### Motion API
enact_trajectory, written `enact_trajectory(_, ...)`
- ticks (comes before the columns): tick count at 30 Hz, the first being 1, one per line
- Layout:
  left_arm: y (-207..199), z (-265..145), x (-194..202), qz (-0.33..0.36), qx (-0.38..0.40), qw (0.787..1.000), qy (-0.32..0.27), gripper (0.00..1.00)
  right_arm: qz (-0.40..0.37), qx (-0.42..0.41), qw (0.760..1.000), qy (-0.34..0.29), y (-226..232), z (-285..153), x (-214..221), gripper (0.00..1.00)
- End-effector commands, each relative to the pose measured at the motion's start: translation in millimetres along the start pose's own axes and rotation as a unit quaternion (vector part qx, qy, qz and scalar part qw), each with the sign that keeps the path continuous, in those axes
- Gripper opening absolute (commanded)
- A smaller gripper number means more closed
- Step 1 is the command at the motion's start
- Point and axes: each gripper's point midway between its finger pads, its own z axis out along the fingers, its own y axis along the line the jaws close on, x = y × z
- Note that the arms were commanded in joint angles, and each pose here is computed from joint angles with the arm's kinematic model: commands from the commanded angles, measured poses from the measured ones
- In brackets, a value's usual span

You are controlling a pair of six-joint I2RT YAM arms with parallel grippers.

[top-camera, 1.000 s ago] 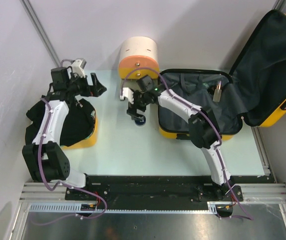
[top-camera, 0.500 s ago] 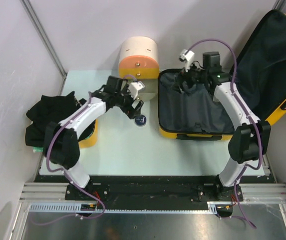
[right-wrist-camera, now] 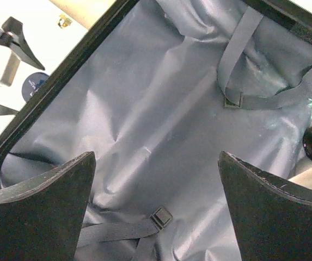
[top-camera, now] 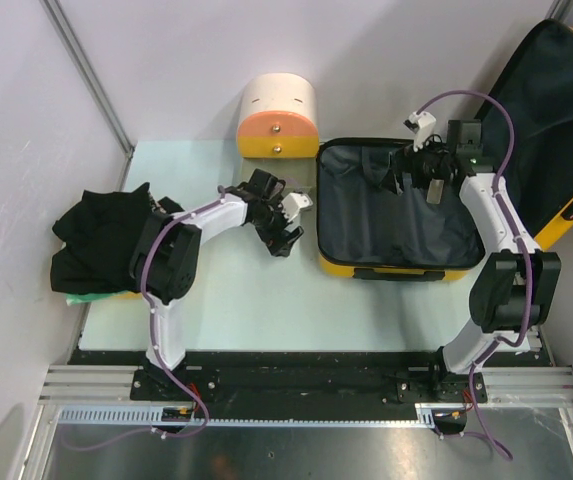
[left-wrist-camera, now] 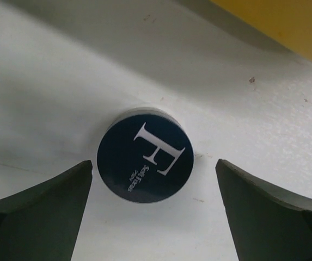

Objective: Open, take out, and arrange the luggage

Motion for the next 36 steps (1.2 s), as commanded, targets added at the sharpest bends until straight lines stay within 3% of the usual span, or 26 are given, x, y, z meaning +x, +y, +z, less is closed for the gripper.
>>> enact_trajectory(1,9,5,-18,0.044,-0.017,0.999,-0.01,1.0,-0.009,0.007,1.0,-0.018,9,-18,-16,1.0)
enact_trajectory(5,14,12,-9,0.041,-0.027,0.999,0.004,0.93,-0.001,0.02,1.0,-0.019,-1,-25,-13,1.0)
enact_trajectory(8,15,9,-11,0.04,-0.031,0.999,0.0,0.8,-0.001,0.024,1.0,-0.018,-5,-26,-12,1.0)
enact_trajectory(9,15,5,-14,0.038,-0.035,0.999,-0.004,0.7,-0.001,0.025,1.0,-0.02,-6,-26,-12,1.0)
enact_trajectory(12,15,-6,-23,0.034,-0.044,0.998,-0.016,0.54,-0.001,0.027,0.999,-0.02,-9,-26,-11,1.0)
enact_trajectory(15,11,-38,-48,0.033,-0.06,0.996,-0.055,0.48,0.0,0.029,0.999,-0.02,-11,-27,-11,1.0)
enact_trajectory(18,15,-81,-85,0.005,-0.084,0.99,-0.114,0.44,0.001,0.027,0.999,-0.022,-11,-27,-11,1.0)
enact_trajectory(22,52,-136,-138,-0.012,-0.148,0.972,-0.181,0.43,0.008,0.028,0.999,-0.02,-14,-25,-9,1.0)
enact_trajectory(25,90,-146,-153,-0.035,-0.19,0.962,-0.192,0.43,0.016,0.029,0.999,-0.023,-17,-24,-9,1.0)
enact_trajectory(32,133,-126,-162,-0.096,-0.21,0.952,-0.199,0.43,0.026,0.033,0.999,-0.019,-18,-26,-6,1.0)
enact_trajectory(36,147,-107,-159,-0.18,-0.213,0.938,-0.203,0.44,0.035,0.035,0.999,-0.01,-19,-26,1,1.0)
